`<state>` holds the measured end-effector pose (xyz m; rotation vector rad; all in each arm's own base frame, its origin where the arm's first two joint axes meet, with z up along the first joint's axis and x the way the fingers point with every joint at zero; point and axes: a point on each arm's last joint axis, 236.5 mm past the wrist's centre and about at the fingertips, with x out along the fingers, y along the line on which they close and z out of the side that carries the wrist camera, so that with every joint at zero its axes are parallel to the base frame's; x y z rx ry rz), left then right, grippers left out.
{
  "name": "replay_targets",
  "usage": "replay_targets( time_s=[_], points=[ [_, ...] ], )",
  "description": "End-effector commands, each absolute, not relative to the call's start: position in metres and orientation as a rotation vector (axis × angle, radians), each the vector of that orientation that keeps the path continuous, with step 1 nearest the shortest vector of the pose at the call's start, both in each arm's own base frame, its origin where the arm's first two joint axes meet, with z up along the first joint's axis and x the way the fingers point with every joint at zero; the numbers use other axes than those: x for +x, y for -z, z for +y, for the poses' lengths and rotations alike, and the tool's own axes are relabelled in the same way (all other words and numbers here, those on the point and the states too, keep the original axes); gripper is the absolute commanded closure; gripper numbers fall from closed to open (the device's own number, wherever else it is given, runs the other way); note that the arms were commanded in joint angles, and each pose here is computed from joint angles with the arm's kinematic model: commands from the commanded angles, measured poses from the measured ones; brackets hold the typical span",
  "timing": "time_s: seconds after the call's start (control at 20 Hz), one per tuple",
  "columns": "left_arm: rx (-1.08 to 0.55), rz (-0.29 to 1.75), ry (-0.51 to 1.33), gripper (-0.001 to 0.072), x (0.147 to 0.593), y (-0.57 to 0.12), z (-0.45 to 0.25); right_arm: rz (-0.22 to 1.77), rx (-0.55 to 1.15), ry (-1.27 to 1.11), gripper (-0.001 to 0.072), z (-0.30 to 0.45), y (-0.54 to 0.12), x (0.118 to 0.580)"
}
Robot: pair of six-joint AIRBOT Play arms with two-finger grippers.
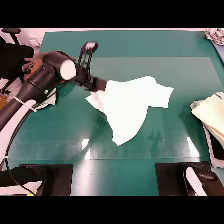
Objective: Fold the shirts.
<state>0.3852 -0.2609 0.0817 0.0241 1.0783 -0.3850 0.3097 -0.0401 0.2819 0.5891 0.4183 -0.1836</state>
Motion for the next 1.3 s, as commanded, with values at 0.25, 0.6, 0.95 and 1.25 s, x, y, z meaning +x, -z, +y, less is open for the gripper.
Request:
replay_targets(
  time_s=[0.25, 0.6, 0.95, 1.25],
  points=[
    [0.050, 1.185, 0.016, 0.0681, 0.397, -0.042, -0.153, 0.729, 0.542, 0.022, 0.0348, 0.034, -0.147, 0.262],
    [0.153, 1.231, 0.054, 0.0681, 0.404, -0.038, -0.108, 0.844, 0.566, -0.026, 0.0348, 0.060, -0.098, 0.232],
    [0.404, 1.150, 0.128, 0.0673, 0.423, -0.047, -0.090, 0.783, 0.567, -0.064, 0.0347, 0.067, -0.109, 0.242],
    [0.166, 1.120, 0.126, -0.0002, 0.417, -0.107, -0.116, 0.822, 0.558, -0.052, 0.0344, 0.068, -0.097, 0.253]
  ],
)
